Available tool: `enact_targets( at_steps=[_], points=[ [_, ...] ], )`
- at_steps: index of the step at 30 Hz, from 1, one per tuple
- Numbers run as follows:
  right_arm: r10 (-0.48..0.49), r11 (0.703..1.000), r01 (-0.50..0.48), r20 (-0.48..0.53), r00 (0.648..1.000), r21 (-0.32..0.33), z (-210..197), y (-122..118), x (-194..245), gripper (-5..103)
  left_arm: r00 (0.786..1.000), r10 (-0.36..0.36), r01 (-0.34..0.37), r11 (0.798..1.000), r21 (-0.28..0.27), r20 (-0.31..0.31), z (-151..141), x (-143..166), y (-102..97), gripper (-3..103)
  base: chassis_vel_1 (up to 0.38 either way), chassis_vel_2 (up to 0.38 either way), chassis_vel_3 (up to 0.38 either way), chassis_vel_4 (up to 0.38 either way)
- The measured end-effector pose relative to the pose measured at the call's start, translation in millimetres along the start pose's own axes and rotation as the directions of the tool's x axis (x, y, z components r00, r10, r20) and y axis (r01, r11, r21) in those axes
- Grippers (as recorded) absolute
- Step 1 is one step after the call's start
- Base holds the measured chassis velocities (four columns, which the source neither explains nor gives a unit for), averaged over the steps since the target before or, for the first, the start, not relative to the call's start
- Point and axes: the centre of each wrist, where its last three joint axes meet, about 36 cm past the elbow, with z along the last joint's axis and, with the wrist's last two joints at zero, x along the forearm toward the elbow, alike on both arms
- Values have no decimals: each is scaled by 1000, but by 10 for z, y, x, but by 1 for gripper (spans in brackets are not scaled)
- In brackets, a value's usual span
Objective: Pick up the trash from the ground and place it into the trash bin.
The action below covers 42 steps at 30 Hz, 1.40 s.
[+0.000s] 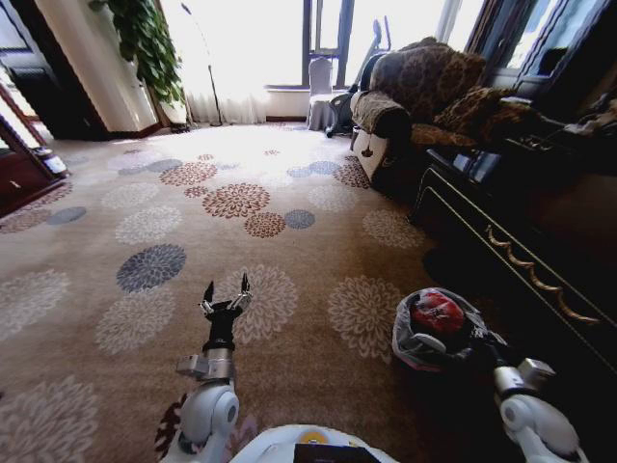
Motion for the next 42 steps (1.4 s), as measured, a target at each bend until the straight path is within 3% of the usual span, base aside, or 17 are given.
enact_targets(
  at_steps=[7,8,10,11,12,14,16,17,19,25,31,39,42],
  points=[
    [30,999,-29,26,999,-17,17,-101,83,37,1000,13,-13,1000,0,1,-1,4,-11,100,0,0,0,0],
    [30,999,-29,26,999,-17,17,-101,83,37,1000,13,-13,1000,0,1,-1,4,-11,100,0,0,0,0],
    [35,999,-34,43,998,-20,-24,-97,135,48,1000,15,-15,1000,0,3,-13,4,-13,100,0,0,0,0],
    [36,999,-35,49,998,-20,-34,-96,149,48,1000,15,-15,1000,0,4,-14,5,-12,100,0,0,0,0],
    [40,999,-39,83,996,-17,-85,-88,231,59,1000,16,-16,1000,-1,5,-25,6,-9,100,0,0,0,0],
    [41,999,-39,105,994,-16,-105,-80,276,59,1000,17,-17,1000,-2,6,-30,6,-9,100,0,0,0,0],
    [37,999,-36,168,985,-13,-139,-49,367,70,1000,25,-25,1000,-2,8,-43,7,-9,100,0,0,0,0],
    [37,999,-36,168,985,-13,-139,-49,367,70,1000,25,-25,1000,-2,8,-43,7,-9,100,0,0,0,0],
    [13,1000,-15,278,960,4,-315,83,633,81,999,53,-53,999,-10,10,-78,20,-1,100,0,0,0,0],
    [-45,999,50,364,930,-5,-620,396,885,98,997,78,-77,997,-24,9,-127,57,11,100,0,0,0,0],
    [-121,990,141,452,884,-11,-833,898,1088,100,997,77,-77,997,-20,17,-180,110,-27,100,0,0,0,0],
    [-216,968,252,443,870,-23,-774,1457,1168,100,997,72,-71,997,-19,31,-180,137,-59,100,0,0,0,0],
    [-229,964,266,436,870,-24,-751,1522,1180,100,997,73,-72,997,-18,35,-198,150,-78,100,59,-11,-98,3]
  ],
)
